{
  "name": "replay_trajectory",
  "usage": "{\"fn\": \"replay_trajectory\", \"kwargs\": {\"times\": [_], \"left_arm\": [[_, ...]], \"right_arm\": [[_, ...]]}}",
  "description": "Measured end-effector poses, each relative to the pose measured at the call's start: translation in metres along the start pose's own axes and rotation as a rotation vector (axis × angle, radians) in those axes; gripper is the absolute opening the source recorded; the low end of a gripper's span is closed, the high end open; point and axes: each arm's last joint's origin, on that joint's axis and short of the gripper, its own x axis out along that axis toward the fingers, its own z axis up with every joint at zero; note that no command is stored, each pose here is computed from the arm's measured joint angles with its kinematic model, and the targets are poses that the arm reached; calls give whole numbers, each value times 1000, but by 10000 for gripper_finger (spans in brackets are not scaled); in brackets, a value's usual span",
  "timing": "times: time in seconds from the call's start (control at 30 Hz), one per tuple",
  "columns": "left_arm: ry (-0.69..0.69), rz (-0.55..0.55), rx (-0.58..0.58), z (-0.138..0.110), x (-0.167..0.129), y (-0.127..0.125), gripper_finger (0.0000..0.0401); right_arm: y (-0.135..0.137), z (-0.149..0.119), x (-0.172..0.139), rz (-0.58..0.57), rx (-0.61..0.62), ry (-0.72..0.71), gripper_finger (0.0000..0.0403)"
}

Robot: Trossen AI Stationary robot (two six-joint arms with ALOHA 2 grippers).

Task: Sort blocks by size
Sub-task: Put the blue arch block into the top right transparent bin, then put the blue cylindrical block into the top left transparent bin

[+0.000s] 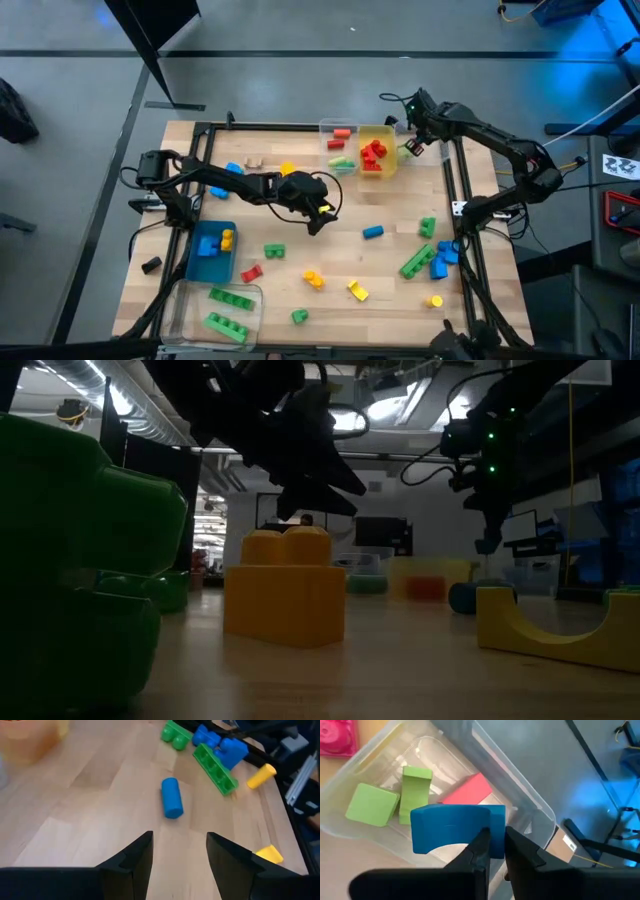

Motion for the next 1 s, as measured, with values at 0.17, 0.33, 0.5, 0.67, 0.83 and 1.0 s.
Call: {"fn": "replay_trajectory", "kwargs": {"times": [0.17, 0.33, 0.5, 0.67, 0.83, 1.0], "left_arm": [[17, -38, 75, -7, 2, -16, 169], [29, -74, 125, -13, 2, -31, 169], [33, -83, 135, -17, 3, -39, 169], [31, -75, 136, -17, 3, -39, 169], [22, -54, 139, -15, 3, -36, 169], [10, -24, 144, -12, 2, -29, 169]], "right_arm": [[-1, 0, 0, -4, 4, 3, 85], [-1, 0, 0, -8, 2, 3, 148], [-1, -2, 0, -6, -4, 16, 192], [0, -8, -3, 5, -107, 64, 204], [8, -20, -21, 37, -189, 90, 204], [27, -31, -49, 156, -282, 15, 205]]}}
